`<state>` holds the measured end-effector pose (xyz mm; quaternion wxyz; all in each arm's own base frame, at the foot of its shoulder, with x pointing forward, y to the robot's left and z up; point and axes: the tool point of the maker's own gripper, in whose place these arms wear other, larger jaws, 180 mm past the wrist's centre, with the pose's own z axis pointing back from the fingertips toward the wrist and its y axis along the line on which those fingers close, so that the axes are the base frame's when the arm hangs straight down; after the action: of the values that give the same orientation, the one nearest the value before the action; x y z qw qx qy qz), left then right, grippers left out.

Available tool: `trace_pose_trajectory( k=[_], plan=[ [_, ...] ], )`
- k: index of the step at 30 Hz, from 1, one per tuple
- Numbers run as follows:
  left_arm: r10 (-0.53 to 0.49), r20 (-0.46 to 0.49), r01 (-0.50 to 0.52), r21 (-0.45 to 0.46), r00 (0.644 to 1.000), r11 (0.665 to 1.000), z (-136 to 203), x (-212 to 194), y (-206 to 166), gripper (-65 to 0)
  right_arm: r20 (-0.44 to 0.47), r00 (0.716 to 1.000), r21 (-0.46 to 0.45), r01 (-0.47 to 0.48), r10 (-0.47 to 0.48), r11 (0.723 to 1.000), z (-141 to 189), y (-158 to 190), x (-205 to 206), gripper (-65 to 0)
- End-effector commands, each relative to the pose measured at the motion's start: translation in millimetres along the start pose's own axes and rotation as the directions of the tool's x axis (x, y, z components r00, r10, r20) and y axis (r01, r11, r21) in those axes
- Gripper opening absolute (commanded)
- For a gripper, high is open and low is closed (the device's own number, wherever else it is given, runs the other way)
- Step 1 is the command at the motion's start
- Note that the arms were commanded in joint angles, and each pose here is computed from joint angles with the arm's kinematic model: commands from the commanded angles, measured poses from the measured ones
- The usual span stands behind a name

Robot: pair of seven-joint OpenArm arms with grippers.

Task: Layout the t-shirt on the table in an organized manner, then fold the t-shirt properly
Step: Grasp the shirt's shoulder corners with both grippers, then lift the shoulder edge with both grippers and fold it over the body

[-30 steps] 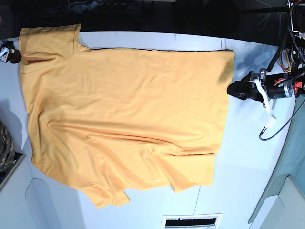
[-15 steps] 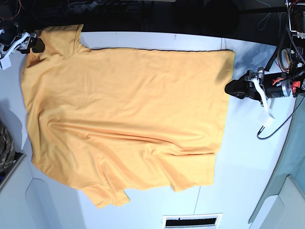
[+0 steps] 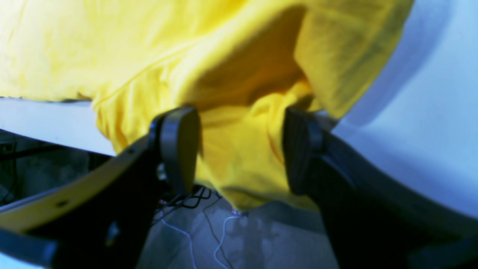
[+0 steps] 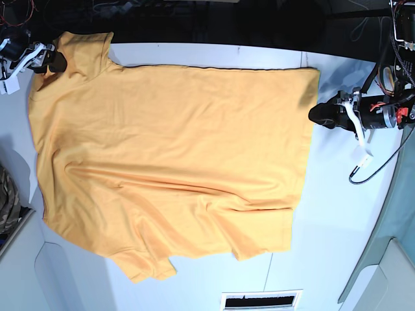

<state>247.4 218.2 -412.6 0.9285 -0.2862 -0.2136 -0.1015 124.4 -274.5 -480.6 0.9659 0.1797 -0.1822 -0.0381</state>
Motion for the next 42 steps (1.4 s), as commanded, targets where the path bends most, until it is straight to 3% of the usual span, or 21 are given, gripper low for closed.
trace_pose_trajectory(
  k=[1, 6, 9, 23, 36, 42],
  plan=[
    [-0.030, 0.035, 0.030, 0.008, 0.999, 1.000, 9, 14, 2, -36.8, -0.083, 0.996, -0.045, -0.017, 0.013, 0.999, 5, -10, -15, -28.4],
    [-0.040, 0.009, 0.039, 0.034, 0.999, 0.999, 9, 9, 7, -36.6, 0.013, 0.999, -0.082, -0.031, 0.033, 0.996, 21, -17, 17, -28.3],
    [-0.045, -0.035, 0.047, 0.067, 0.998, 0.997, 8, -4, 13, -31.2, 0.047, 0.998, -0.111, -0.035, 0.040, 0.993, 32, -26, 30, -28.3],
    [0.053, -0.159, -0.048, 0.030, 0.986, 0.998, 4, -76, 3, -30.1, -0.008, 0.996, -0.232, -0.088, 0.088, 0.969, 49, -60, 32, -28.3],
    [0.093, -0.150, -0.098, -0.028, 0.984, 0.995, -37, -94, -30, -30.1, 0.000, 0.998, -0.246, -0.064, 0.066, 0.967, 50, -69, 29, -28.3],
    [0.098, -0.142, -0.105, -0.041, 0.985, 0.994, -41, -93, -35, -30.2, 0.010, 1.000, -0.148, -0.012, 0.013, 0.989, 41, -48, 23, -28.3]
  ],
)
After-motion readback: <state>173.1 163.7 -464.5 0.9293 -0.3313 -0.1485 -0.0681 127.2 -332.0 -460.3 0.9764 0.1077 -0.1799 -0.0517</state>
